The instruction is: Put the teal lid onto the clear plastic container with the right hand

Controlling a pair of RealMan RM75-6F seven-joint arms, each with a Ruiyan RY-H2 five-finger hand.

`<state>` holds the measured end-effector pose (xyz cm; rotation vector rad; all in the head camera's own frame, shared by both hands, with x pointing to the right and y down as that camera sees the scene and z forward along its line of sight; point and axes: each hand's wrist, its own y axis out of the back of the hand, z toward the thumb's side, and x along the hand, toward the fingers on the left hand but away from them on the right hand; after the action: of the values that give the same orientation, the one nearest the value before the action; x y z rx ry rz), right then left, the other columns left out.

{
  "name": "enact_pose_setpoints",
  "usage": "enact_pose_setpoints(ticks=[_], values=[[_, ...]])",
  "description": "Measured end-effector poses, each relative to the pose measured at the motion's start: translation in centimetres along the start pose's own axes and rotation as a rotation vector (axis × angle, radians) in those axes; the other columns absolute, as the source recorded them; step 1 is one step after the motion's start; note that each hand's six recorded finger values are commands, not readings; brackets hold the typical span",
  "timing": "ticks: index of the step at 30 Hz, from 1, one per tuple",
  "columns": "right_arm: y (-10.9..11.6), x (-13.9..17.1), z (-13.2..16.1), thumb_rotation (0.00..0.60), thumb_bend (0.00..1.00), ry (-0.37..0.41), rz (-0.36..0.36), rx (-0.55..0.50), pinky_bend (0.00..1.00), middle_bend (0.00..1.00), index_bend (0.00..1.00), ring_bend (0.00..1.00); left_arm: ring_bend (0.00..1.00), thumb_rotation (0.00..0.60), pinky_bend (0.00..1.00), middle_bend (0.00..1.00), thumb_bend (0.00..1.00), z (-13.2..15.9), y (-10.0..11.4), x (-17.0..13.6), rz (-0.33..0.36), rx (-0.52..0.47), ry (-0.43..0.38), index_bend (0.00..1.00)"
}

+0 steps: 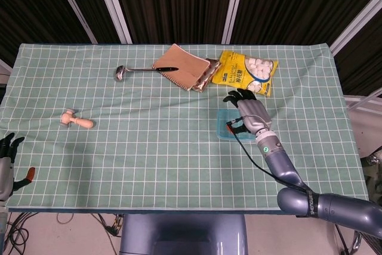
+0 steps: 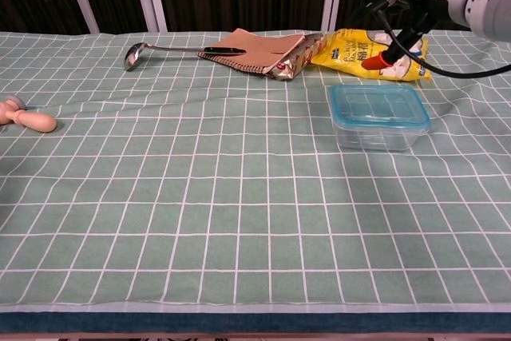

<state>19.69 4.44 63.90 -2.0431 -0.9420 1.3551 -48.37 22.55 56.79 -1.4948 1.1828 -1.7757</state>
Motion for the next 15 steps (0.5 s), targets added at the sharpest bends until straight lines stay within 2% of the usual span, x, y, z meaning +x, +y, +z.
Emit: enact_pose_setpoints(ticks=[8, 15], values=[[-0.7, -1.3, 0.4, 0.600, 0.34, -0.010, -0.017, -0.013, 0.00, 0.17, 0.51, 0.00, 0.00, 0.600, 0.00, 0.00, 0.35, -0.1, 0.1, 0.0, -0.001, -0.005, 0.002, 0.13], [-1.7, -2.0, 0.3, 0.600, 0.47, -0.013, -0.015, -0.004, 0.00, 0.16, 0.58, 0.00, 0.00, 0.600, 0.00, 0.00, 0.35, -0.2, 0.0, 0.1, -0.006, -0.003, 0.005, 0.13]])
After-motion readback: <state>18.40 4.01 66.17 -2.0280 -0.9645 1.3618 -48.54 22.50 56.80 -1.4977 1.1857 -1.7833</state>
